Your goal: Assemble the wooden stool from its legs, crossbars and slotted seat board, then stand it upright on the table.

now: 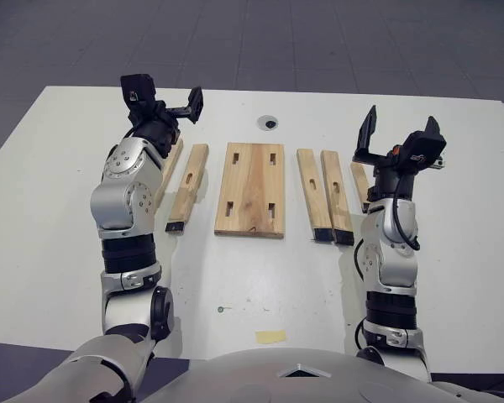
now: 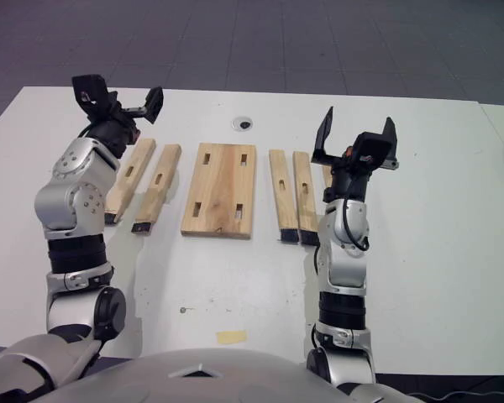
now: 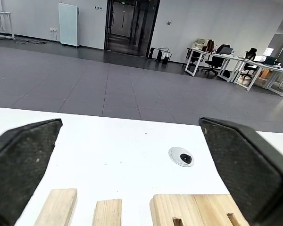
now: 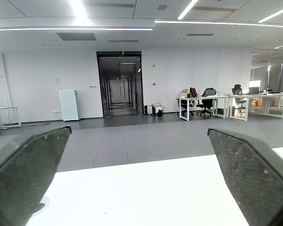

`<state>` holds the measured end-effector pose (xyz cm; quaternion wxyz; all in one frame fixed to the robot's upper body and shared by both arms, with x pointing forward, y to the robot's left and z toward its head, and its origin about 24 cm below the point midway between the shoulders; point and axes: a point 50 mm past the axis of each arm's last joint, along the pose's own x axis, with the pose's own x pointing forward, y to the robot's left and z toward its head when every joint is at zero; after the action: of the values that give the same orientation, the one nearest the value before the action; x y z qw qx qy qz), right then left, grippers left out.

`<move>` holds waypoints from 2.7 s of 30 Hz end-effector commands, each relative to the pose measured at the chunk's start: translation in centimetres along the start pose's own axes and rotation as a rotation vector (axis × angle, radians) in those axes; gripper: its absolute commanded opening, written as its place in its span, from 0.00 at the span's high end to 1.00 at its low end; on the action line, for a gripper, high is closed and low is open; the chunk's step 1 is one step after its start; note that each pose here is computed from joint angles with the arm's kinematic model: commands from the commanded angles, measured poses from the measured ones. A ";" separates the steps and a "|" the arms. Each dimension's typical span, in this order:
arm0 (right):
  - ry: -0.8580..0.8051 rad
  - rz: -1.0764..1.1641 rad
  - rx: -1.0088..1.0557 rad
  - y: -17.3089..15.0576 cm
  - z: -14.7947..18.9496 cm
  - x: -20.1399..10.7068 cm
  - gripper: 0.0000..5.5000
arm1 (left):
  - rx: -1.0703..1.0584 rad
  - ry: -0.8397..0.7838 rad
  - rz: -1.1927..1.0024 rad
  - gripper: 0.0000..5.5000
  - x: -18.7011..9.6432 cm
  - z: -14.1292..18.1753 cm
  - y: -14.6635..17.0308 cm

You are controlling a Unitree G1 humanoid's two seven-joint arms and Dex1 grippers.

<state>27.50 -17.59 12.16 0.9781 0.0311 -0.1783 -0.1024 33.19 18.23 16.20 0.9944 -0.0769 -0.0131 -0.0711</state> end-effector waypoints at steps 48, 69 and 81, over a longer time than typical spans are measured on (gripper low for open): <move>0.044 -0.061 -0.052 -2.0 0.5 -2.2 0.02 | 0.108 0.959 0.138 0.76 -10.4 -12.7 14.2; 0.247 0.664 1.024 5.4 3.6 -0.8 0.02 | 0.626 -0.071 -0.880 0.77 -3.7 -1.1 -6.6; 0.270 0.705 1.146 7.1 3.1 -1.6 0.22 | 0.574 -0.002 -0.914 0.77 -4.9 -3.5 -7.3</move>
<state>26.40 -10.74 14.88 0.8133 0.4768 -0.0694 0.3262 27.36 11.20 13.97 0.8436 0.2091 -0.0747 -0.4889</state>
